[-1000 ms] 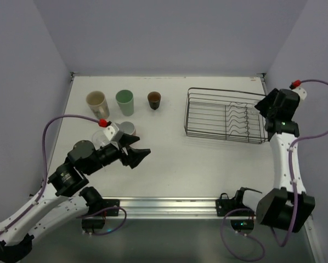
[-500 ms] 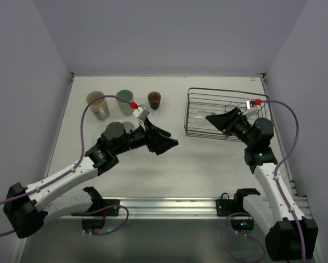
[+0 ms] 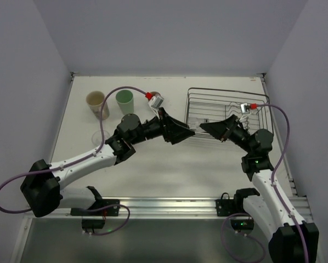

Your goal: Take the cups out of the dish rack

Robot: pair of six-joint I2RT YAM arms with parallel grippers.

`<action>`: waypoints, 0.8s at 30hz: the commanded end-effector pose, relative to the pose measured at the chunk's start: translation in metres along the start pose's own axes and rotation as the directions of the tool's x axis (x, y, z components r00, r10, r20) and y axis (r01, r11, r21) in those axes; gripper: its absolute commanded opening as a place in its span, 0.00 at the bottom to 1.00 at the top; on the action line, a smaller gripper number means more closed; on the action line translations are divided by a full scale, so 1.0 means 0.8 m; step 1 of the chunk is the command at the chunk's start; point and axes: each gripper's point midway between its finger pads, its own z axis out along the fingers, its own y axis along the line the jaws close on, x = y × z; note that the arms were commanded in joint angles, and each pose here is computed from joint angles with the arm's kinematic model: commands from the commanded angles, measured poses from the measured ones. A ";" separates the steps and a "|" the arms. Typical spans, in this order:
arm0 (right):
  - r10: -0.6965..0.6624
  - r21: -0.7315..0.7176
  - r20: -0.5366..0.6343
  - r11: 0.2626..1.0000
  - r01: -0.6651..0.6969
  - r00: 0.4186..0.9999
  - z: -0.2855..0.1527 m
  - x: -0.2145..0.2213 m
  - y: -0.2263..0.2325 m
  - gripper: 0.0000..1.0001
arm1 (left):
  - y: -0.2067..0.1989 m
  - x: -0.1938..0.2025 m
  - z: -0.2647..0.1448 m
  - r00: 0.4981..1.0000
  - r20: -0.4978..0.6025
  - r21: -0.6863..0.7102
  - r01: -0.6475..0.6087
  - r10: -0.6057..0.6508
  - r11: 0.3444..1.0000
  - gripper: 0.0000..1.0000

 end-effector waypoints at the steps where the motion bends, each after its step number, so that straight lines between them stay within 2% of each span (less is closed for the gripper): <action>1: -0.034 -0.075 -0.016 0.997 0.033 0.999 -0.003 0.005 0.021 0.32 | -0.035 -0.031 0.011 0.997 0.071 0.099 -0.037 0.031 0.994 0.75; 5: -0.019 -0.077 -0.042 0.997 0.015 0.999 -0.001 0.015 0.016 0.32 | -0.028 -0.031 0.019 0.997 0.068 0.084 -0.049 0.044 0.995 0.72; 8: -0.009 -0.084 -0.051 0.996 0.004 0.999 0.000 0.021 0.015 0.32 | -0.025 -0.028 0.024 0.997 0.061 0.088 -0.046 0.041 0.995 0.66; 10: 0.003 -0.088 -0.053 0.996 -0.007 0.999 0.002 0.023 0.014 0.32 | -0.026 -0.028 0.023 0.997 0.065 0.091 -0.049 0.043 0.995 0.50; 11: 0.013 -0.087 -0.061 0.996 -0.019 0.998 0.004 0.025 0.011 0.32 | -0.027 -0.029 0.022 0.997 0.068 0.092 -0.052 0.046 0.994 0.34; 13: 0.020 -0.091 -0.063 0.996 -0.026 0.998 0.006 0.025 0.011 0.33 | -0.030 -0.034 0.019 0.995 0.083 0.088 -0.060 0.053 0.994 0.19; 14: 0.028 -0.093 -0.067 0.995 -0.034 0.997 0.006 0.026 0.011 0.33 | -0.029 -0.034 0.017 0.995 0.086 0.082 -0.064 0.057 0.995 0.06; 15: 0.033 -0.091 -0.070 0.995 -0.040 0.997 0.008 0.027 0.009 0.35 | -0.031 -0.037 0.014 0.994 0.093 0.079 -0.070 0.063 0.994 0.00; 18: 0.043 -0.089 -0.078 0.995 -0.050 0.996 0.012 0.029 0.007 0.51 | -0.030 -0.039 0.005 0.991 0.108 0.053 -0.087 0.081 0.995 0.00; 19: 0.046 -0.088 -0.079 0.995 -0.053 0.996 0.013 0.030 0.007 0.67 | -0.030 -0.042 0.002 0.989 0.119 0.041 -0.091 0.086 0.995 0.00; 23: 0.026 -0.078 -0.074 0.996 -0.032 0.997 0.012 0.029 0.005 0.96 | -0.017 -0.049 -0.012 0.981 0.117 -0.068 -0.146 0.153 0.987 0.00; 24: 0.018 -0.075 -0.070 0.997 -0.023 0.997 0.012 0.027 0.007 0.99 | -0.005 -0.043 -0.020 0.984 0.084 -0.125 -0.145 0.156 0.981 0.00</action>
